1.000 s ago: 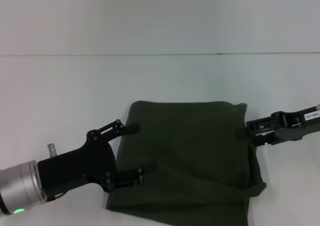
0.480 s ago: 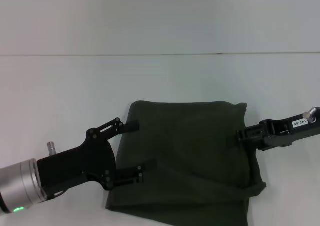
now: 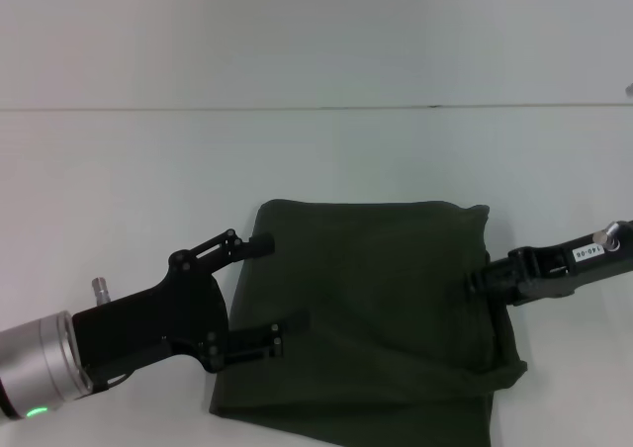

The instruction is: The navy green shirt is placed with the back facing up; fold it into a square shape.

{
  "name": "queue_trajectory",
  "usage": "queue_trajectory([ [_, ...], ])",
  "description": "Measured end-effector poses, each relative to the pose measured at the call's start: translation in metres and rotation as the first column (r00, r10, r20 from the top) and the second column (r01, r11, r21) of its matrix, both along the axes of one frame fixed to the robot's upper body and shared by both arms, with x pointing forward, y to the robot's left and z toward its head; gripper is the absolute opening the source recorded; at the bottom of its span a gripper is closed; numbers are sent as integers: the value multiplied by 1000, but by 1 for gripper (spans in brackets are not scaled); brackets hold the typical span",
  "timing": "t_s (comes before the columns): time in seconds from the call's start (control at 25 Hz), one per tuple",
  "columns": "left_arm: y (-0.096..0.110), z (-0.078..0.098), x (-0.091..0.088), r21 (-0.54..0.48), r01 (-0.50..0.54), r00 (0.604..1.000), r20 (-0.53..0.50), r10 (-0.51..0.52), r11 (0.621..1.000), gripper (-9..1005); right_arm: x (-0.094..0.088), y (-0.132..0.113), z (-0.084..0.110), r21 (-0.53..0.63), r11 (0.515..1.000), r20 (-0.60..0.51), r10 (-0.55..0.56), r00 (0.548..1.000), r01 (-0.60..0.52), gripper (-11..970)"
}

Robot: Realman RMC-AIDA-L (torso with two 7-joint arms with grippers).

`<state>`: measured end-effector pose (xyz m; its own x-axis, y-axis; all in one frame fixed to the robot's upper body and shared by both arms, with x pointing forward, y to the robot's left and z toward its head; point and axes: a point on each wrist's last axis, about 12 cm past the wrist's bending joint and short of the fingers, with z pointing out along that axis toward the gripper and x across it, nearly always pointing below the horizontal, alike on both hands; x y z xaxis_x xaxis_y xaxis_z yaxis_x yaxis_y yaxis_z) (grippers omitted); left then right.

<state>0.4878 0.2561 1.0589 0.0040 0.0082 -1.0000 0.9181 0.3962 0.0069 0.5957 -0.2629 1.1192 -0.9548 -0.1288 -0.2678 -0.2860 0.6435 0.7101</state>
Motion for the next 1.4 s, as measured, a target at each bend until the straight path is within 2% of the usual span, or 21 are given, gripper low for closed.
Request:
queue_trajectory([
  [0.16,0,0,0,-1,-1,1000,1,1,1000,877,0,1,-3,-34,999,4,14,1000,-14,740],
  [0.52,-1,1,1,-2,0,1000,4,0,1000,877,-2,1,-4,-21,1000,3,14,1000,-13,507],
  [0.92,-1,1,2,-3,-1,1000,5,1,1000,877,-2,0,-3,-11,1000,6,12,1000,-12,60],
  [1.16,-1,2,3,-7,-4,1000,10,4,1000,877,-6,-4,-2,39,999,8,7,1000,-8,5],
  [1.4,-1,2,3,-8,-5,1000,11,5,1000,877,-15,-27,-4,86,995,12,-59,998,58,6],
])
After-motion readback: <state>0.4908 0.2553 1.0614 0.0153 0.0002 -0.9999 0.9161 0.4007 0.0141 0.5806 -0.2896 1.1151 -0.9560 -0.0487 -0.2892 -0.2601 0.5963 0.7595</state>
